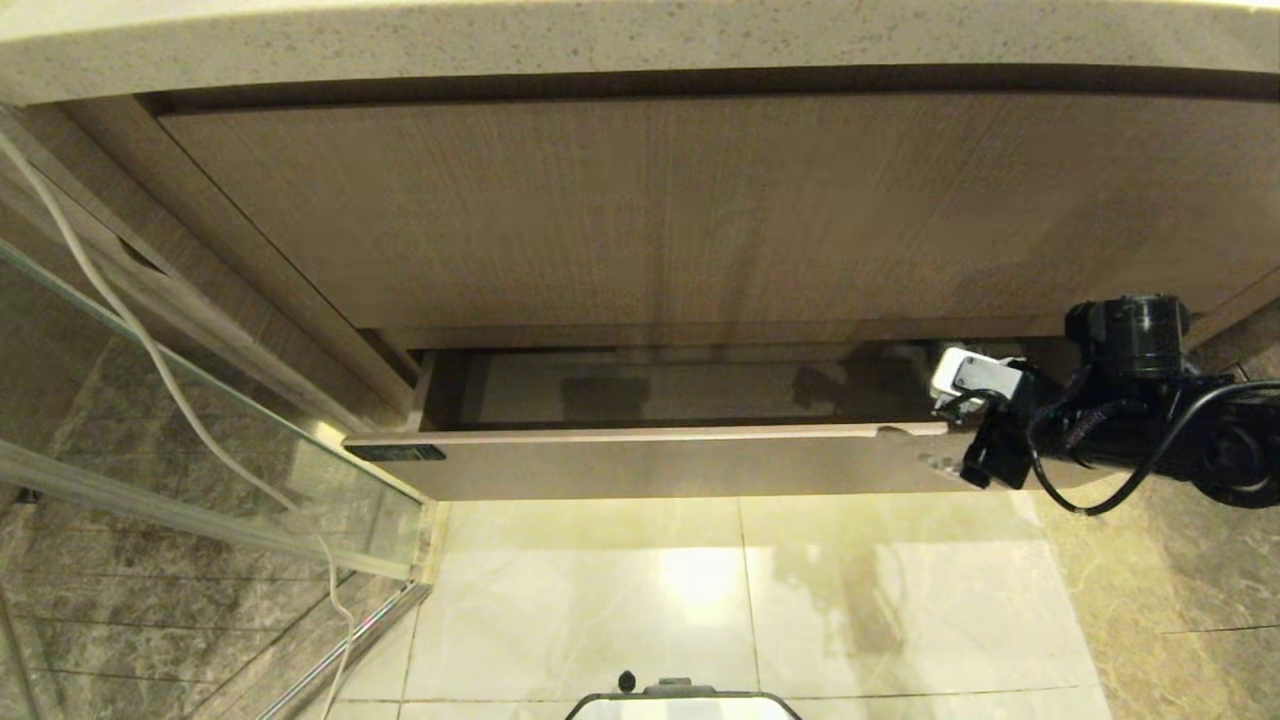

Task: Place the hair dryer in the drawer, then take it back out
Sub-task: Pull open the drawer

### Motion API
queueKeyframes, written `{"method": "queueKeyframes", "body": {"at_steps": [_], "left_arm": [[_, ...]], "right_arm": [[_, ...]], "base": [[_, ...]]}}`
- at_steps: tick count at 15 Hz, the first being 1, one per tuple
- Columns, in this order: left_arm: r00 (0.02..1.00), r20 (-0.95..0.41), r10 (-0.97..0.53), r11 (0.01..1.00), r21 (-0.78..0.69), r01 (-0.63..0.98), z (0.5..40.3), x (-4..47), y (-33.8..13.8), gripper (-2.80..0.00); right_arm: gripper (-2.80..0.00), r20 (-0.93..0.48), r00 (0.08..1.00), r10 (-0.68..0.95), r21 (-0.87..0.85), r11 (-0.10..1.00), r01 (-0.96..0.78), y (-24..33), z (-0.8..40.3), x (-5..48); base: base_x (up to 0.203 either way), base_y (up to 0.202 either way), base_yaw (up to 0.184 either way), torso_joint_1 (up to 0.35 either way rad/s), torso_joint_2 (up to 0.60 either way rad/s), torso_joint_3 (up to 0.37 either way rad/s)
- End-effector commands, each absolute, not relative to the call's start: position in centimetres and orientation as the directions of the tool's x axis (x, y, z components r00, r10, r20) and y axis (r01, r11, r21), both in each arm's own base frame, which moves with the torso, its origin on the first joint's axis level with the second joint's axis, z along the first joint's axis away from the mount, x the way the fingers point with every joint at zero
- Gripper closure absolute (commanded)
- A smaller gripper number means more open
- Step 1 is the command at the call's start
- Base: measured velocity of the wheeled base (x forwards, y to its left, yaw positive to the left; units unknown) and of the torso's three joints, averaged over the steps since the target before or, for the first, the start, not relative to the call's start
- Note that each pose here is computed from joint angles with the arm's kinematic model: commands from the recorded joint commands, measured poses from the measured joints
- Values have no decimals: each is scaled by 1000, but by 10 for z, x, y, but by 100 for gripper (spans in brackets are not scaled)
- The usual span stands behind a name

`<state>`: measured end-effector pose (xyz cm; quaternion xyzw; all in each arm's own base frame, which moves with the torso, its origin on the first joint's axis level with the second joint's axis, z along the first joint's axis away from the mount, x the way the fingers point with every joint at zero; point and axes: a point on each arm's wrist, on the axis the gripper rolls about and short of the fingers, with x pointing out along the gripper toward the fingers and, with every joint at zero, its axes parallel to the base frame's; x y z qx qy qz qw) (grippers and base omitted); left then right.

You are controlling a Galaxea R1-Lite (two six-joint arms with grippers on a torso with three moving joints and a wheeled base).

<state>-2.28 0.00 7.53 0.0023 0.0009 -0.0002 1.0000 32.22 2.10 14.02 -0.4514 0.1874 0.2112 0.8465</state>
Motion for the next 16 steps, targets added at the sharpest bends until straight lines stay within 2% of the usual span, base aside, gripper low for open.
{"method": "queueKeyframes", "body": {"at_steps": [1,5,8,9,16], "left_arm": [[1000,-3,0,1000,5,0,75,-23,0,0],[1000,-3,0,1000,5,0,75,-23,0,0],[1000,-2,0,1000,5,0,75,-23,0,0],[1000,-3,0,1000,5,0,75,-23,0,0],[1000,-3,0,1000,5,0,75,-23,0,0]], "right_arm": [[-280,-511,842,172,-631,590,-503,14,164,298],[-280,-532,836,137,-354,860,-367,4,182,266],[-280,-553,830,75,-222,947,-233,1,188,239],[0,-566,822,58,-218,951,-218,0,186,232],[0,-624,754,-204,-265,963,41,-39,188,186]], "base": [[0,0,0,0,0,0],[0,0,0,0,0,0],[0,0,0,0,0,0],[0,0,0,0,0,0],[0,0,0,0,0,0]]}}
